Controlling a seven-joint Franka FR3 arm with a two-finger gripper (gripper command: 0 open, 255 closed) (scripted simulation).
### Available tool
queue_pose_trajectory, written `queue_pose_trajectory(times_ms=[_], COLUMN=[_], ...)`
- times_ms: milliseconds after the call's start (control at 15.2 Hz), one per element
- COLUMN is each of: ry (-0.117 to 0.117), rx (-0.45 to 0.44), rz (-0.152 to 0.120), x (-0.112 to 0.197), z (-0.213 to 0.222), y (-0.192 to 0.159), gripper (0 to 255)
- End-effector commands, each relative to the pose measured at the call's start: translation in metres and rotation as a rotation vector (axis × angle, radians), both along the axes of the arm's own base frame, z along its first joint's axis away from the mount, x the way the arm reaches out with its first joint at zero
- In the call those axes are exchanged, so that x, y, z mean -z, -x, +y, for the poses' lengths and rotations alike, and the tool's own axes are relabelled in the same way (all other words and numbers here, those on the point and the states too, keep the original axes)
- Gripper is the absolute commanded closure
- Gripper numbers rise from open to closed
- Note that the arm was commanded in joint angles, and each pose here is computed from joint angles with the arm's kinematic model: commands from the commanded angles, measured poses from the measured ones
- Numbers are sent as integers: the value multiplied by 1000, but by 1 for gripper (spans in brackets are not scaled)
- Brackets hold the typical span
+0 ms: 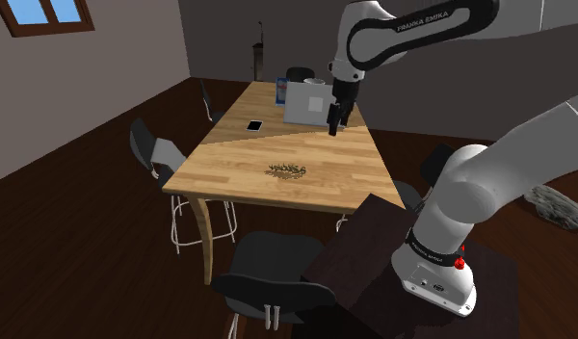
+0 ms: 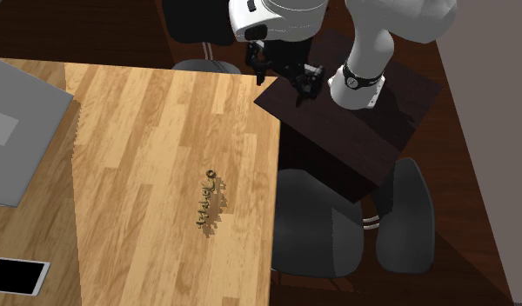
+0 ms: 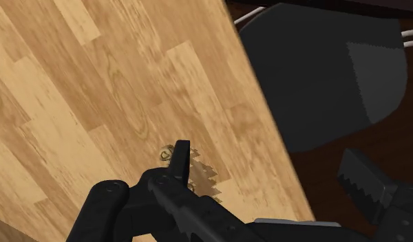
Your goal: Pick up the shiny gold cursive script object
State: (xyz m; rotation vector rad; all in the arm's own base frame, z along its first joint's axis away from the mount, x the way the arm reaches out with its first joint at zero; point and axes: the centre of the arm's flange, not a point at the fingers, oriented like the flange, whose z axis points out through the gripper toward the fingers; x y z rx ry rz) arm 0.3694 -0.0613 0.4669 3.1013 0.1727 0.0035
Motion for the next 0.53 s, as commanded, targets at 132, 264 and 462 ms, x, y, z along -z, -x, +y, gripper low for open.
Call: queue_pose_trajectory(times_ms=[132, 264, 462], ry=[-8, -12, -18], rx=[-32, -48, -71], rz=[-15, -21, -31], x=[37, 56, 85], z=[-17, -24, -34], y=[-28, -44, -68], gripper=[0, 0, 0])
